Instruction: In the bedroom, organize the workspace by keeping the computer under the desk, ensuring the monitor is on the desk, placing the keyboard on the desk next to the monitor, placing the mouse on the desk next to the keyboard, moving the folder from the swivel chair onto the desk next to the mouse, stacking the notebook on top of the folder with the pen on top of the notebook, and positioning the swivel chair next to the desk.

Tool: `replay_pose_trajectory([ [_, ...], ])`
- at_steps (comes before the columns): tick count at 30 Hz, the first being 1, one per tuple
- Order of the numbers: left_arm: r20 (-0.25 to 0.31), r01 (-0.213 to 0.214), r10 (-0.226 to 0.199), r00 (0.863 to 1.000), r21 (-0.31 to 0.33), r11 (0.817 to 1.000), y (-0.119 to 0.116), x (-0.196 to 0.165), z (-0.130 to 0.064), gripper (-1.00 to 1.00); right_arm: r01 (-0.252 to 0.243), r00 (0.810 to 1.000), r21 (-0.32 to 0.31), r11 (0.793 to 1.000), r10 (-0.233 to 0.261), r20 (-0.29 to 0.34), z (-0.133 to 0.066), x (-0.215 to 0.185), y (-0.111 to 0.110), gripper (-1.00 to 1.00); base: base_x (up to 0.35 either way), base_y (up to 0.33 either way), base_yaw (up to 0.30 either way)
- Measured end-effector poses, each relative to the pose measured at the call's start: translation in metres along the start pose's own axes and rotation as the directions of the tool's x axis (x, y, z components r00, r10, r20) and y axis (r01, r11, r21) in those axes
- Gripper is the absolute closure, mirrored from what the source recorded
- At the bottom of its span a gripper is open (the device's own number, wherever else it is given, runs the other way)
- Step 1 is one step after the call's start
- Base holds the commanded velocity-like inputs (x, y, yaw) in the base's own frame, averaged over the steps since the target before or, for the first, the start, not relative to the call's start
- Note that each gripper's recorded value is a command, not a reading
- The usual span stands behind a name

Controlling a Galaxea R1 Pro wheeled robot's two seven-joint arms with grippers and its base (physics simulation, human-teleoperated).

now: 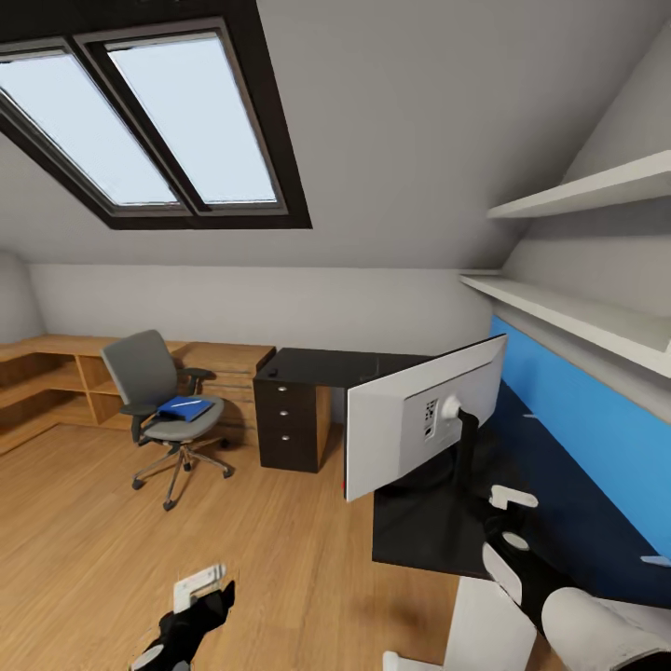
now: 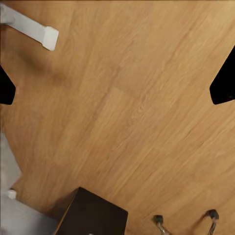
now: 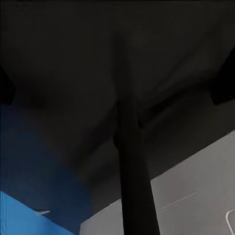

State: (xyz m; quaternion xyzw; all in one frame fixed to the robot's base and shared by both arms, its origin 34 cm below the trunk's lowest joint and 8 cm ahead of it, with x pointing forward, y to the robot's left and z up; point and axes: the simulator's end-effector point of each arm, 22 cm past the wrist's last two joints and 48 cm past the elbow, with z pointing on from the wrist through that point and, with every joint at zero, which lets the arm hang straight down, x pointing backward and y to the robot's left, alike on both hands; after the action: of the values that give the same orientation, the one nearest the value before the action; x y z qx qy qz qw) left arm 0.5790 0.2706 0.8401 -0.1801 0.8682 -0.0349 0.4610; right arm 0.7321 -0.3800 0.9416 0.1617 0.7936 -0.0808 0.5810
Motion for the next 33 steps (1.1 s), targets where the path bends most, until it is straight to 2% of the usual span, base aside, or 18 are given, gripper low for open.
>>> replay_pose_trajectory([
  [1, 0.018, 0.001, -0.002, 1.000, 0.024, 1.000, -0.016, -0.021, -0.006, -1.00, -0.001, 1.000, 0.007, 1.000, 0.001, 0.002, 0.002, -0.007, 0.001, -1.00, 0.000, 0.000, 0.000],
  [3, 0.057, -0.003, -0.002, 0.998, 0.089, 0.996, -0.054, -0.075, -0.031, -1.00, -0.004, 1.000, 0.013, 1.000, 0.004, 0.017, 0.006, -0.023, 0.005, -1.00, 0.000, 0.000, 0.000],
  [5, 0.083, -0.004, -0.007, 0.997, 0.129, 0.992, -0.072, -0.111, -0.053, -1.00, -0.004, 1.000, 0.017, 1.000, 0.004, 0.023, 0.007, -0.027, 0.005, -1.00, 0.000, 0.000, 0.000],
  [7, 0.096, -0.004, -0.010, 0.995, 0.148, 0.989, -0.080, -0.127, -0.064, -1.00, -0.001, 1.000, 0.017, 1.000, 0.001, 0.025, 0.007, -0.029, 0.006, -1.00, 0.000, 0.000, 0.000],
  [11, 0.096, -0.002, -0.013, 0.995, 0.154, 0.988, -0.082, -0.134, -0.070, -1.00, 0.002, 0.999, 0.014, 1.000, -0.003, 0.047, 0.007, -0.034, 0.007, -1.00, 0.000, 0.000, 0.000],
  [15, 0.056, -0.007, 0.000, 0.998, 0.120, 0.993, -0.070, -0.118, -0.059, -1.00, 0.042, 0.993, 0.001, 0.999, -0.042, 0.108, 0.006, -0.045, 0.009, -1.00, 0.000, 0.000, 0.000],
  [18, 0.052, -0.007, 0.001, 0.999, 0.118, 0.993, -0.069, -0.116, -0.058, -1.00, 0.057, 0.991, -0.001, 0.998, -0.057, 0.118, 0.006, -0.046, 0.009, -1.00, 0.000, 0.000, 0.000],
  [26, 0.067, -0.005, -0.005, 0.998, 0.136, 0.991, -0.076, -0.122, -0.063, -1.00, 0.057, 0.986, -0.005, 0.998, -0.056, 0.158, 0.005, -0.053, 0.010, -1.00, 0.000, 0.000, 0.000],
  [33, 0.082, 0.000, -0.013, 0.997, 0.154, 0.988, -0.083, -0.124, -0.062, -1.00, 0.057, 0.985, -0.004, 0.998, -0.056, 0.162, 0.009, -0.048, 0.009, -1.00, 0.000, 0.000, 0.000],
])
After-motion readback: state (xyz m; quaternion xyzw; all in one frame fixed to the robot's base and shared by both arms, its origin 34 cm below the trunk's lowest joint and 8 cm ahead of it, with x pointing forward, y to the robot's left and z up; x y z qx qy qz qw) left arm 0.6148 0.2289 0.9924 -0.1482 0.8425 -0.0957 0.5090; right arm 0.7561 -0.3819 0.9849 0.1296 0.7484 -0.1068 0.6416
